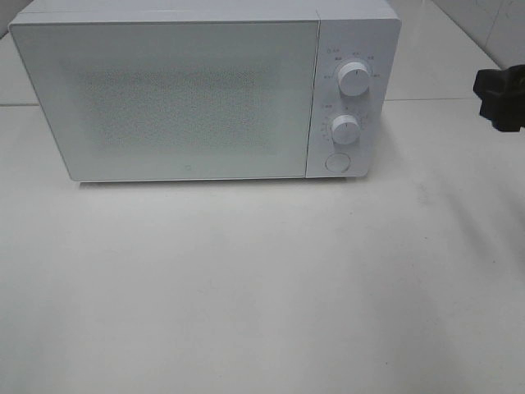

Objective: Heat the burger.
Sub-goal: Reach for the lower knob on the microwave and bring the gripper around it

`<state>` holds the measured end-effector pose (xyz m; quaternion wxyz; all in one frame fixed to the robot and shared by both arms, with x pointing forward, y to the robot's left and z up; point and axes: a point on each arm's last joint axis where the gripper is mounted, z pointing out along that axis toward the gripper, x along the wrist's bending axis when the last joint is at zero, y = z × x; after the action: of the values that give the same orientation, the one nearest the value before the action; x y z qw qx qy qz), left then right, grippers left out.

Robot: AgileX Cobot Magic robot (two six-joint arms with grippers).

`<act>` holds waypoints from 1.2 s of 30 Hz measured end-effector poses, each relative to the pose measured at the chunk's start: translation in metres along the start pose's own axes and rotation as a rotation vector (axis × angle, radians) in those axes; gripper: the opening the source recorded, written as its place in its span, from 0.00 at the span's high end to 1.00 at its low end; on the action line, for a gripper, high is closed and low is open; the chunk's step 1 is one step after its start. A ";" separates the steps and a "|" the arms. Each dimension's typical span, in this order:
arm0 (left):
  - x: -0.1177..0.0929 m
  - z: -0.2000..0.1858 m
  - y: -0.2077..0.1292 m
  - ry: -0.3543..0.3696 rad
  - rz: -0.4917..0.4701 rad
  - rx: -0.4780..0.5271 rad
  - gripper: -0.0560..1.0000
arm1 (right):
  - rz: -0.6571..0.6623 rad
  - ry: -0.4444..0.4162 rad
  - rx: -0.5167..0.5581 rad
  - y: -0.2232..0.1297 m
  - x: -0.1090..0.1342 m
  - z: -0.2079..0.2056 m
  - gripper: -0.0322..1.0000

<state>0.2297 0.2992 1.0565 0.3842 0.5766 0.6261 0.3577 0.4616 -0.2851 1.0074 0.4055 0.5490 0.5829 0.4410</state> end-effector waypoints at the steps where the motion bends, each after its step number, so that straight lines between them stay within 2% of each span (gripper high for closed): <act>1: 0.000 0.000 0.000 0.000 0.000 0.000 0.01 | 0.003 0.000 -0.001 -0.007 0.000 0.005 0.24; 11: 0.000 0.000 0.000 0.000 0.000 -0.001 0.01 | -0.035 -0.058 -0.053 -0.037 -0.005 0.024 0.24; 15: 0.000 0.000 0.000 0.000 0.001 -0.001 0.01 | -0.052 -0.089 -0.084 -0.046 0.002 0.024 0.24; 22: 0.000 0.000 0.000 0.000 0.001 -0.001 0.01 | -0.084 -0.078 -0.106 -0.052 0.027 0.026 0.24; 24: 0.000 0.000 0.000 0.000 0.001 -0.001 0.01 | -0.080 -0.070 -0.110 -0.058 0.044 0.026 0.24; 30: 0.000 0.000 0.000 0.000 0.001 -0.001 0.01 | -0.081 -0.075 -0.102 -0.064 0.058 0.024 0.24; 32: 0.000 0.000 0.000 0.000 0.001 -0.001 0.01 | -0.087 -0.083 -0.092 -0.070 0.072 0.023 0.24; 36: 0.000 0.000 0.000 0.000 0.001 -0.001 0.01 | -0.086 -0.086 -0.081 -0.072 0.083 0.024 0.24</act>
<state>0.2297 0.2992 1.0566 0.3844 0.5767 0.6256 0.3581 0.4582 -0.2008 0.9323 0.4704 0.5251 0.5697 0.4224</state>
